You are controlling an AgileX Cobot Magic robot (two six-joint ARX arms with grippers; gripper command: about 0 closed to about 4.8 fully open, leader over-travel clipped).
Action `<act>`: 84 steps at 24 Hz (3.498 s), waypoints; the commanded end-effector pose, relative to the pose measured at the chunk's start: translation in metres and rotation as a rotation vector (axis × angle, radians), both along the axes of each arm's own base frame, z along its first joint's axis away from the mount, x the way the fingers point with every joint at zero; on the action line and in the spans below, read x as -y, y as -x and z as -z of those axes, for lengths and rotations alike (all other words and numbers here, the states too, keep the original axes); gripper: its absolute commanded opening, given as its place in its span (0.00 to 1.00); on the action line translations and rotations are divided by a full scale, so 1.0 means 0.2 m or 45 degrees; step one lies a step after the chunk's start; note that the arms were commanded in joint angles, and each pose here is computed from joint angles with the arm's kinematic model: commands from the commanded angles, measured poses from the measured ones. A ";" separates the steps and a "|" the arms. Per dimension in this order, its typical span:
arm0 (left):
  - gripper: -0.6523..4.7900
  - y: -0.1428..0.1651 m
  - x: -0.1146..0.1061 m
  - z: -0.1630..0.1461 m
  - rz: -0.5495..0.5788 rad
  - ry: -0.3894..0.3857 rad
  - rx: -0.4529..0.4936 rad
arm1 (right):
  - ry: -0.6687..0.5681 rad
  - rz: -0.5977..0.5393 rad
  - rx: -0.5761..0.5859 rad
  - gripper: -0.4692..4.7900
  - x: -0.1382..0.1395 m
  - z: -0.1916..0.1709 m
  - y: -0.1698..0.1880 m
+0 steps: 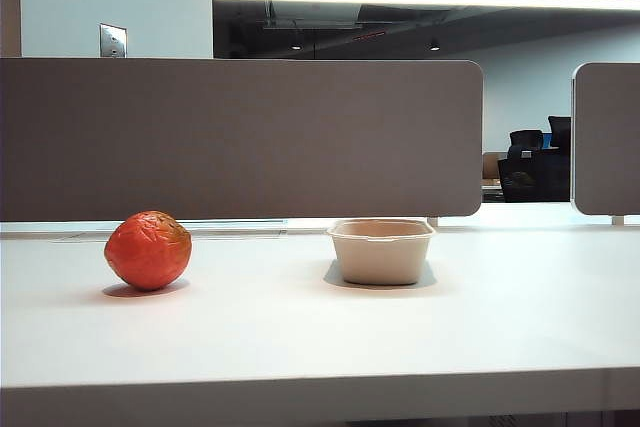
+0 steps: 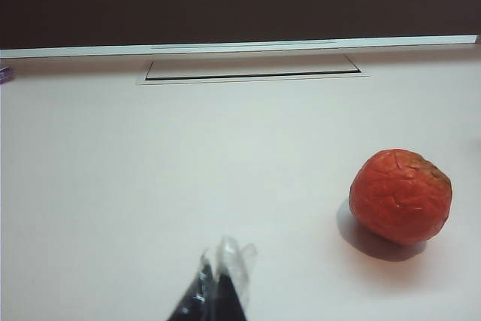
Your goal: Pick up the orange and place it into the paper lunchbox.
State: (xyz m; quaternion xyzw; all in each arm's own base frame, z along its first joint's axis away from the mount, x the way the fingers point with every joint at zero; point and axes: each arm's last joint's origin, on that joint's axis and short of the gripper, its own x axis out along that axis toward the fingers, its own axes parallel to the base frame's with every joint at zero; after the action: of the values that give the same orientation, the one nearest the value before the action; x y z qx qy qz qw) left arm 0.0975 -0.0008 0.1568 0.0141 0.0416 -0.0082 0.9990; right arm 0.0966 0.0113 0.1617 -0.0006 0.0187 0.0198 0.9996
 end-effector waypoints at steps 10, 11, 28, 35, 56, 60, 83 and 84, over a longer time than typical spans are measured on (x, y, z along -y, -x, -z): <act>0.11 0.02 0.00 -0.09 -0.035 0.221 0.083 | -0.063 -0.004 0.135 0.08 0.00 -0.16 0.03; 0.11 0.02 0.00 -0.12 -0.036 0.264 0.096 | -0.090 -0.003 0.154 0.08 0.01 -0.19 0.04; 0.11 -0.15 0.00 -0.68 -0.051 0.367 -0.003 | -0.168 -0.213 0.047 0.08 -0.03 -0.87 -0.04; 0.11 -0.46 0.03 -0.81 0.033 0.374 -0.178 | -0.167 -0.433 -0.091 0.08 -0.09 -1.08 -0.19; 1.00 -1.00 0.46 -0.25 0.443 0.106 -0.754 | 0.065 -0.726 -0.434 0.08 -0.41 -1.01 -0.02; 1.00 -1.05 0.48 -0.10 0.440 0.063 -0.867 | 0.047 -0.730 -0.437 0.08 -0.41 -1.01 -0.02; 0.62 -1.22 0.86 -0.45 0.745 0.232 -0.533 | 0.039 -0.731 -0.419 0.08 -0.42 -1.01 -0.02; 0.62 -1.23 0.90 -0.45 0.761 0.228 -0.534 | 0.042 -0.730 -0.424 0.08 -0.42 -1.01 -0.02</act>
State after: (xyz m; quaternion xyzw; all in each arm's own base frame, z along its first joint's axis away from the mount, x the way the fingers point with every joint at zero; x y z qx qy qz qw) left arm 0.3406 -0.1714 0.2475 -0.0666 0.2390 -0.3003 0.9210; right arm 0.1008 0.0948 0.3621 -0.0228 0.1857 0.3012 0.9350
